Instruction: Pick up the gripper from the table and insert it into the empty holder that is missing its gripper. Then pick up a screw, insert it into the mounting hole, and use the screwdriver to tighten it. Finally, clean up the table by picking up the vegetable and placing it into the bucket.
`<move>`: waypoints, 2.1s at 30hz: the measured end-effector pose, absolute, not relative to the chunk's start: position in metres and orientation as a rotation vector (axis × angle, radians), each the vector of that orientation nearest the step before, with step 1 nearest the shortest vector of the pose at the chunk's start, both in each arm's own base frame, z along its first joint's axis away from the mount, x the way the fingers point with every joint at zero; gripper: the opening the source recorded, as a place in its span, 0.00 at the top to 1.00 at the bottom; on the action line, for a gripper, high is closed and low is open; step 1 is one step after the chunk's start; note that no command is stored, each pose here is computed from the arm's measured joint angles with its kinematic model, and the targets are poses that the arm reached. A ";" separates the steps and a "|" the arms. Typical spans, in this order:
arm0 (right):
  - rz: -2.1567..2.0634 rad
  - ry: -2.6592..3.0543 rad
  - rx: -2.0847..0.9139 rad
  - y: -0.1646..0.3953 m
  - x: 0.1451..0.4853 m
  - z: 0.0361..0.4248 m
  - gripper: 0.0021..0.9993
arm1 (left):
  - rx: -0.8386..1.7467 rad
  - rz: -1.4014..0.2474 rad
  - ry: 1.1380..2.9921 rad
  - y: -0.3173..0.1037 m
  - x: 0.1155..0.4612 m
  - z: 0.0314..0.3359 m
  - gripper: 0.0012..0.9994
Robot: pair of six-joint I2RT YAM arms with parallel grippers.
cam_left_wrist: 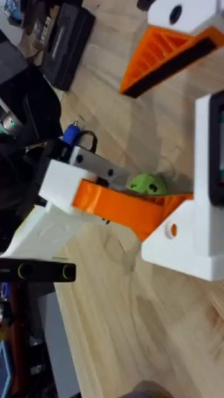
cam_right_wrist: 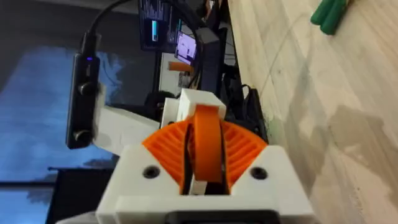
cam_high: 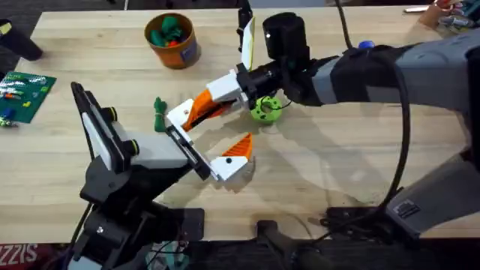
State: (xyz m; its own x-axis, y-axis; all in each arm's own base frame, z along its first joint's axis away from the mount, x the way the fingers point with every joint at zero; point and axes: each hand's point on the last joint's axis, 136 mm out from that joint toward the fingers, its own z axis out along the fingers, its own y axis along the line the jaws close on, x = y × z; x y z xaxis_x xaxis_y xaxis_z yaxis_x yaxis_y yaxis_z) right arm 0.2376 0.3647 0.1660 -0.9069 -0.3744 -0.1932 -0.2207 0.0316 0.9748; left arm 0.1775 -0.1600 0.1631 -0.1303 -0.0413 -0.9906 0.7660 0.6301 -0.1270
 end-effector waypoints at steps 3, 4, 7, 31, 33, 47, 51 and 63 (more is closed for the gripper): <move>-2.011 -2.177 0.634 0.367 0.237 0.165 0.51 | 0.630 -0.778 1.555 -0.161 0.177 0.164 0.01; -2.011 -2.179 0.634 0.367 0.237 0.165 0.48 | 0.633 -0.779 1.553 -0.161 0.176 0.164 0.01; -2.016 -2.179 0.647 0.367 0.237 0.165 0.45 | 0.642 -0.780 1.550 -0.162 0.176 0.164 0.01; -2.104 -2.100 0.655 0.321 0.263 0.178 0.27 | 0.838 -0.973 1.487 -0.186 0.138 0.164 0.01; -2.106 -2.103 0.651 0.320 0.264 0.178 0.27 | 0.838 -0.973 1.488 -0.186 0.138 0.164 0.01; -2.012 -2.013 0.535 0.309 0.240 0.161 0.00 | 0.839 -0.973 1.487 -0.186 0.138 0.164 0.01; -2.001 -2.008 0.522 0.306 0.234 0.155 0.00 | 0.839 -0.974 1.487 -0.186 0.138 0.164 0.01; -2.063 -2.021 0.657 0.298 0.218 0.161 0.03 | 0.841 -0.975 1.487 -0.186 0.138 0.164 0.01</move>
State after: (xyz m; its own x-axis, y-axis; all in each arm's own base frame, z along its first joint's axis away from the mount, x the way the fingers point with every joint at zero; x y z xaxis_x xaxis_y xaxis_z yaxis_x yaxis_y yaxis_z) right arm 0.2177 0.2978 0.1609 -0.8863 -0.4247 -0.1848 -0.1761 -0.0601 0.9825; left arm 0.1375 -0.1864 0.1640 -0.1327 -0.0097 -0.9911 0.9053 0.4060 -0.1252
